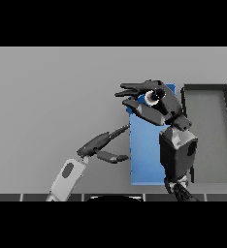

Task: Pick up the blue pipe and place it into the blue bin.

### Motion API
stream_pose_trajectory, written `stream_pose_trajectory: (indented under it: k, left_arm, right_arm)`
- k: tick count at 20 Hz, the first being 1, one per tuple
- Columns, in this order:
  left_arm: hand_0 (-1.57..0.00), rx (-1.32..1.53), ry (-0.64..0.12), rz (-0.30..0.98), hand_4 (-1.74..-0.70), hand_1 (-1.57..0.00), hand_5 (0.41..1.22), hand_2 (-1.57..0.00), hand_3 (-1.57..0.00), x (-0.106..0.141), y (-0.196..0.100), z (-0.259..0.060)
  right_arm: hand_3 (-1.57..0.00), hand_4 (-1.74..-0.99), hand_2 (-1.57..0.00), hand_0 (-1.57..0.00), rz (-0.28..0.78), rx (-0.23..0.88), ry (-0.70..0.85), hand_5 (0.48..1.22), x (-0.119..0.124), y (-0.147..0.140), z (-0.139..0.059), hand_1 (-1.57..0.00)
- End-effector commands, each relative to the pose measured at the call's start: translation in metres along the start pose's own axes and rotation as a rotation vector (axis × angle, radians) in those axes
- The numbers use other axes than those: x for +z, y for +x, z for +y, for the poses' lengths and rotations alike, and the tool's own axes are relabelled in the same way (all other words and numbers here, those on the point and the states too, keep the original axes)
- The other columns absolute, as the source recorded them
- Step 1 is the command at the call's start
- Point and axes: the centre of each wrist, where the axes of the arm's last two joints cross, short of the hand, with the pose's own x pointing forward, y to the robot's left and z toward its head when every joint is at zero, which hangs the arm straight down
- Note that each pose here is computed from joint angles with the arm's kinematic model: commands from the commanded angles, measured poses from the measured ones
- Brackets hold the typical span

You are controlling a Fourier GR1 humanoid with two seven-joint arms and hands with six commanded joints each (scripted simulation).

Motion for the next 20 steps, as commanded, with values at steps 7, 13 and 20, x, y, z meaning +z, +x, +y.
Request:
stream_pose_trajectory:
  k: [7, 13, 20]
  left_arm:
    - [0.00, -0.008, 0.024, 0.025, -0.95, 0.00, 0.474, 0.00, 0.00, 0.009, 0.003, 0.011]
    - [0.00, -0.008, 0.038, 0.008, -0.94, 0.00, 0.462, 0.00, 0.00, 0.007, 0.000, 0.010]
    - [0.00, -0.035, 0.056, -0.005, -0.93, 0.00, 0.465, 0.00, 0.00, 0.007, 0.001, 0.015]
  right_arm:
    - [-1.57, -1.499, -1.57, -1.57, 0.147, 0.118, -0.287, 1.221, 0.024, -0.011, -0.066, -1.57]
    - [-1.57, -1.499, -1.57, -1.57, 0.370, 0.138, -0.443, 1.221, 0.065, -0.056, -0.085, -1.57]
    - [-1.57, -1.500, -1.57, -1.57, 0.659, 0.108, -0.609, 1.221, 0.118, -0.117, -0.083, -1.57]
